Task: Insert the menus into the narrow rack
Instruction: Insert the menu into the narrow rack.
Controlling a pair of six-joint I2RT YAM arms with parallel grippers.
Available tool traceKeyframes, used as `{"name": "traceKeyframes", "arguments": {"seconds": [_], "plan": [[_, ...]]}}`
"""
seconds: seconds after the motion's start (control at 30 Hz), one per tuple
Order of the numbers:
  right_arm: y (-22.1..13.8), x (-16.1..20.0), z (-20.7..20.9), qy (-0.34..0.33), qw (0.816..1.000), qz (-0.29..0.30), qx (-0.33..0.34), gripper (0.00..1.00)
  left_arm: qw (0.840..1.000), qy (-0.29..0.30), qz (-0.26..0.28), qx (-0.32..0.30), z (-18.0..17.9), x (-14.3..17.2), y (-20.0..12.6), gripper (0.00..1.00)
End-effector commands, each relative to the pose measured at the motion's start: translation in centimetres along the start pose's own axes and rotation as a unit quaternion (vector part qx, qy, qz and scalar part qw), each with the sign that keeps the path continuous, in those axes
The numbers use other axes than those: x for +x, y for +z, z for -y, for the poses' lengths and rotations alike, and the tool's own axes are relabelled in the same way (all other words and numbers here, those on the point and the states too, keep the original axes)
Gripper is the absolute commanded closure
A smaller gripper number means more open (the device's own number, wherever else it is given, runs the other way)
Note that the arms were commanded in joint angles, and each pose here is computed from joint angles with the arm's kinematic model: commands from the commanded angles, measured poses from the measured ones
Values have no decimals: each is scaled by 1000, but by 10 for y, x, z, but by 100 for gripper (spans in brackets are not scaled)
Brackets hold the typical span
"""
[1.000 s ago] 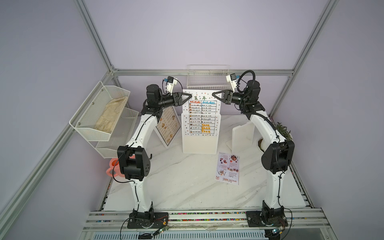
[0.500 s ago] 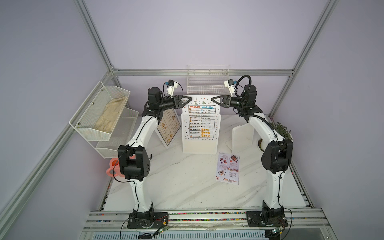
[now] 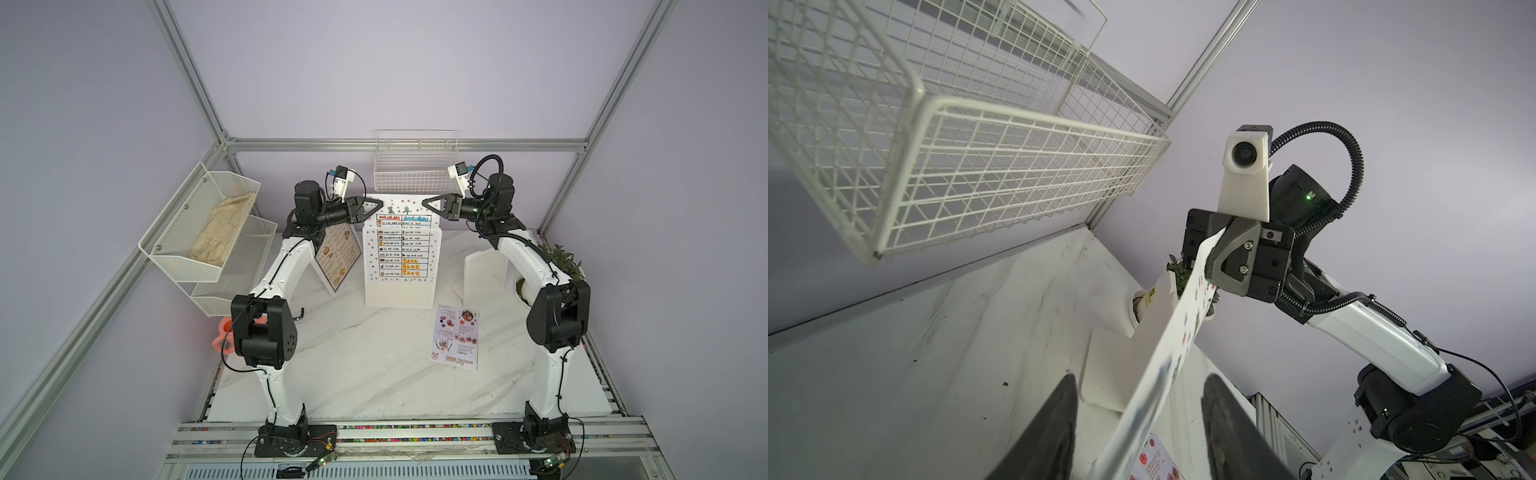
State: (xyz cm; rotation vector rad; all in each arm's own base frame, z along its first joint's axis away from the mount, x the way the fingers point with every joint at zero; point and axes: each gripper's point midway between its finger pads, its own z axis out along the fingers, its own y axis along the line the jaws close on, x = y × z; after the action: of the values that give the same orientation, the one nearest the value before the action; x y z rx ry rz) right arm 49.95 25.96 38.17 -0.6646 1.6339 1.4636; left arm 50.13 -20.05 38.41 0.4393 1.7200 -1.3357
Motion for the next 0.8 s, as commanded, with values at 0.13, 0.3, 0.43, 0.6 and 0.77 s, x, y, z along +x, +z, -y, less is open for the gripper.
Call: {"name": "traceKeyframes", "arguments": {"seconds": [0.13, 0.3, 0.43, 0.6, 0.77], "plan": [[-1, -7, -14, -24, 1000, 7, 5, 94, 999, 42, 15, 7, 17, -9, -8, 51], [-2, -5, -14, -26, 1000, 5, 10, 93, 999, 36, 13, 5, 13, -5, -7, 51], [-3, -6, -15, -31, 999, 8, 16, 87, 999, 34, 11, 3, 10, -3, -6, 50], [-4, -11, -19, -41, 999, 11, 19, 83, 999, 35, 11, 0, 9, -2, -6, 48], [-3, -14, -20, -41, 999, 9, 13, 82, 999, 37, 12, -8, 8, -2, -8, 45]]}}
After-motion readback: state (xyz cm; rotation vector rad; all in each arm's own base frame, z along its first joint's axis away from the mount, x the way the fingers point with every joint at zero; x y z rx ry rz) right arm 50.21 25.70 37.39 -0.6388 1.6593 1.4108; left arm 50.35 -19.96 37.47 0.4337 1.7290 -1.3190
